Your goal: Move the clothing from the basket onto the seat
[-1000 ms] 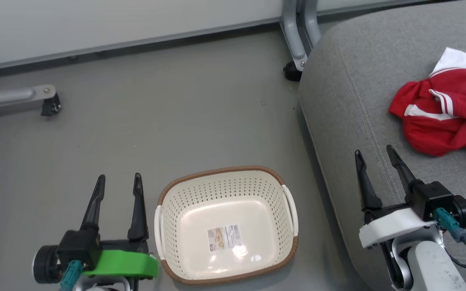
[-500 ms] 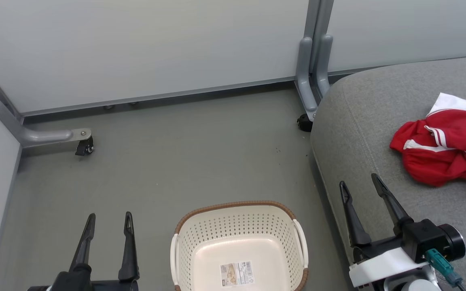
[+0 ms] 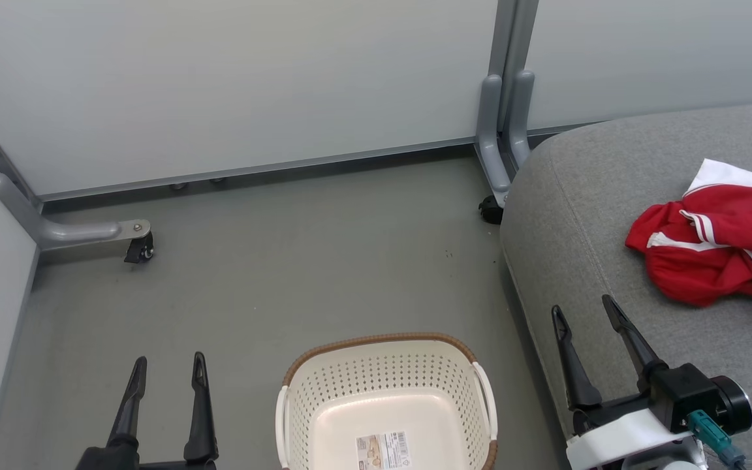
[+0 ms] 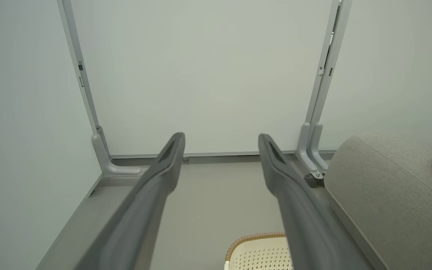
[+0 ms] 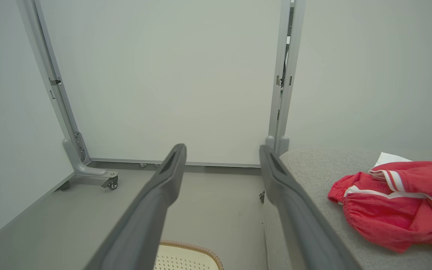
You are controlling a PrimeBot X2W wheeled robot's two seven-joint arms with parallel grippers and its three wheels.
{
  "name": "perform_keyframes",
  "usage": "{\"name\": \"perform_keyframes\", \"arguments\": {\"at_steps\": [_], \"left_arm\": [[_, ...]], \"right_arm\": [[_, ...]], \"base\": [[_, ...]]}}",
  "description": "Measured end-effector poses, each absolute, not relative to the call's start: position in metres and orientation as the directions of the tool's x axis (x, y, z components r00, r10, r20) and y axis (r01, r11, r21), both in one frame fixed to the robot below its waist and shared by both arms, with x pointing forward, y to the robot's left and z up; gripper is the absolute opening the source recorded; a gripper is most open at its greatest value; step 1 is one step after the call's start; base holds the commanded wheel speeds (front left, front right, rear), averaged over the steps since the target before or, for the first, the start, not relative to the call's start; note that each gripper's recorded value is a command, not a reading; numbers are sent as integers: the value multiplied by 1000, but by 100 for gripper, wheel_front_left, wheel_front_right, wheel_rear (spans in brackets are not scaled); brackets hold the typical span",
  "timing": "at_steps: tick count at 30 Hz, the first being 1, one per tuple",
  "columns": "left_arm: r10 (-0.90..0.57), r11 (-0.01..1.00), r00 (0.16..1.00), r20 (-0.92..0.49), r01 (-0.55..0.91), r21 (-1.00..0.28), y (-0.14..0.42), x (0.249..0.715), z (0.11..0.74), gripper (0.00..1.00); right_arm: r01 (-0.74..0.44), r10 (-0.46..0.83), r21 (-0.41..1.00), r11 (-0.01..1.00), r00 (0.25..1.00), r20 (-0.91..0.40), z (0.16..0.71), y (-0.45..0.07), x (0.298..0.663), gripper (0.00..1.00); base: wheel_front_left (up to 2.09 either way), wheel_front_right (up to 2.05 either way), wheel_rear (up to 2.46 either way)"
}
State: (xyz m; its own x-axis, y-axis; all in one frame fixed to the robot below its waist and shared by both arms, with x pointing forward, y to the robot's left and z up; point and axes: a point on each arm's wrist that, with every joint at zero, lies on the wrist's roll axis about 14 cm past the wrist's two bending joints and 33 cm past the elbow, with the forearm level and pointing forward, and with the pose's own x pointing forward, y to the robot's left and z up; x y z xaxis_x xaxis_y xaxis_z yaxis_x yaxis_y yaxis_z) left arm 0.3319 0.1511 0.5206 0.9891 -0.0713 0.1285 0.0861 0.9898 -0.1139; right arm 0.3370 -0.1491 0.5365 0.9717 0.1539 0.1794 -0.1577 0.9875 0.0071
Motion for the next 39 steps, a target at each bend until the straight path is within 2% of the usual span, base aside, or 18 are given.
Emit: {"name": "perform_keyframes", "arguments": {"at_steps": [8, 9, 14, 25, 39], "left_arm": [[-79, 989, 989, 126, 93, -114, 150, 331, 520, 100], [-84, 990, 988, 126, 97, -105, 149, 331, 520, 0], [-86, 990, 993, 86, 95, -107, 148, 329, 507, 0], [-42, 945, 999, 20, 46, -323, 157, 331, 494, 0], [-19, 848, 1000, -18, 7, -531, 166, 343, 489, 0]], "right_arm": [[-161, 157, 7, 987, 970, 183, 538, -148, 338, 100], [-161, 157, 6, 987, 970, 184, 538, -148, 338, 0], [-160, 155, 24, 987, 978, 137, 523, -148, 335, 0], [-118, 98, 250, 961, 991, 94, 512, -160, 337, 0], [-73, 48, 477, 876, 997, 65, 509, -172, 346, 0]], "base": [[0, 0, 0], [0, 0, 0], [0, 0, 0], [0, 0, 0], [0, 0, 0]]}}
